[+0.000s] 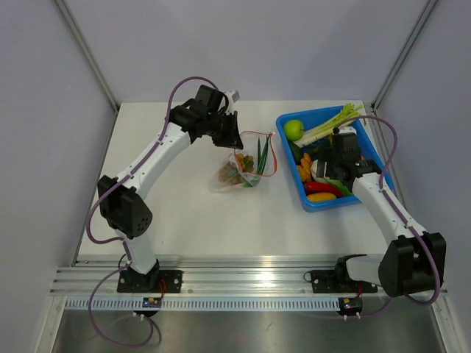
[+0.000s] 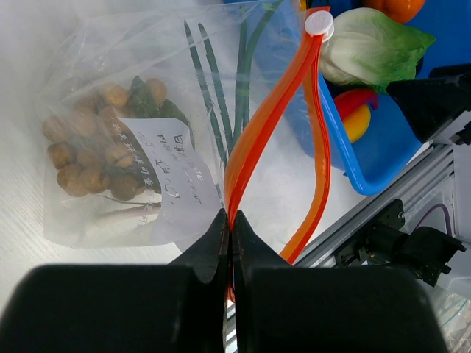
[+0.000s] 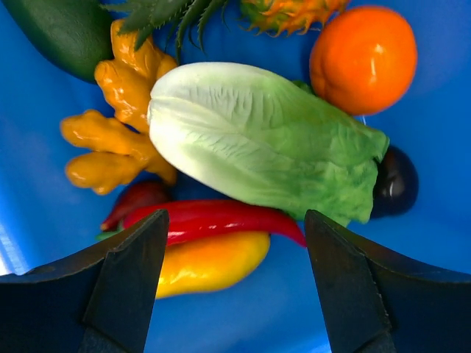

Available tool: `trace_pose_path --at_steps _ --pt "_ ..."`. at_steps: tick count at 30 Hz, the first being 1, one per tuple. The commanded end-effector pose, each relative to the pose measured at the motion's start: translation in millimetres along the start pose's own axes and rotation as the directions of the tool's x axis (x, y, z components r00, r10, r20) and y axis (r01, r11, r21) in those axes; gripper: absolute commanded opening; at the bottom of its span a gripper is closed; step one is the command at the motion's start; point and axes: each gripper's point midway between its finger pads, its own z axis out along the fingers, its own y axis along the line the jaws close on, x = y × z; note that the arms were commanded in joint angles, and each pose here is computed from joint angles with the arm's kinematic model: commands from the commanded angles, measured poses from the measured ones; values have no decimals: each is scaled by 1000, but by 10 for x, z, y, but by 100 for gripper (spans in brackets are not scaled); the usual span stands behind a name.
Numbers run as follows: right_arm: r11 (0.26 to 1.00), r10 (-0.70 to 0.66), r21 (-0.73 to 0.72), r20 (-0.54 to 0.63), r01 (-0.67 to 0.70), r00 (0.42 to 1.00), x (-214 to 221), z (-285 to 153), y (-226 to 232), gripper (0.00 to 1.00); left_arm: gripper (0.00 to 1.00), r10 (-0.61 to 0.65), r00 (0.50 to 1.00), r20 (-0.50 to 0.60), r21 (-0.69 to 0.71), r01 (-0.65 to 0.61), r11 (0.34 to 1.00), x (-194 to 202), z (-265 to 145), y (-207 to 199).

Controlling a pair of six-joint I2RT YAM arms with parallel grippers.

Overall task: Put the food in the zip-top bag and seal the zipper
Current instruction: Pick up the fake vegetable from the bin.

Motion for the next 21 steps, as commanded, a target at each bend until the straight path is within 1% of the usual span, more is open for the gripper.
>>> trace_pose_path --at_steps 1,2,5,7,9,10,11,13,14,16,17,21 --pt "986 -160 -26 175 167 971 -291 54 47 81 0 39 997 67 73 -44 996 -128 -154 -183" --pt "979 -184 -55 204 199 962 -317 67 100 81 0 40 997 65 74 -45 996 -125 -148 -182" --pt "963 -251 -46 226 267 941 -367 102 108 81 0 44 998 52 73 -47 996 -101 -114 -163" --pt "955 -277 -42 212 292 937 -364 133 106 81 0 51 997 52 74 -55 996 -100 -126 -167" --pt "951 -287 -67 180 302 941 -321 166 148 81 0 54 997 49 71 -58 996 -93 -120 -157" --pt "948 -285 -95 174 305 942 -296 164 197 81 0 56 997 49 71 -59 996 -92 -127 -158" --pt "939 -284 -154 162 309 945 -232 145 286 81 0 61 997 46 71 -64 995 -84 -128 -156" --pt "933 -254 -218 165 286 953 -193 80 383 81 0 64 997 44 73 -67 995 -75 -128 -156" --pt "912 -251 -294 153 286 956 -101 39 502 81 0 66 997 41 72 -69 995 -66 -132 -152" --pt "907 -220 -334 144 257 965 -59 -45 549 81 0 64 997 33 69 -67 995 -44 -105 -132" --pt "898 -223 -361 120 251 968 27 -71 575 81 0 67 997 32 68 -69 995 -39 -102 -127" --pt "912 -188 -353 97 210 977 125 -88 540 80 0 67 997 29 75 -69 995 -26 -71 -123"
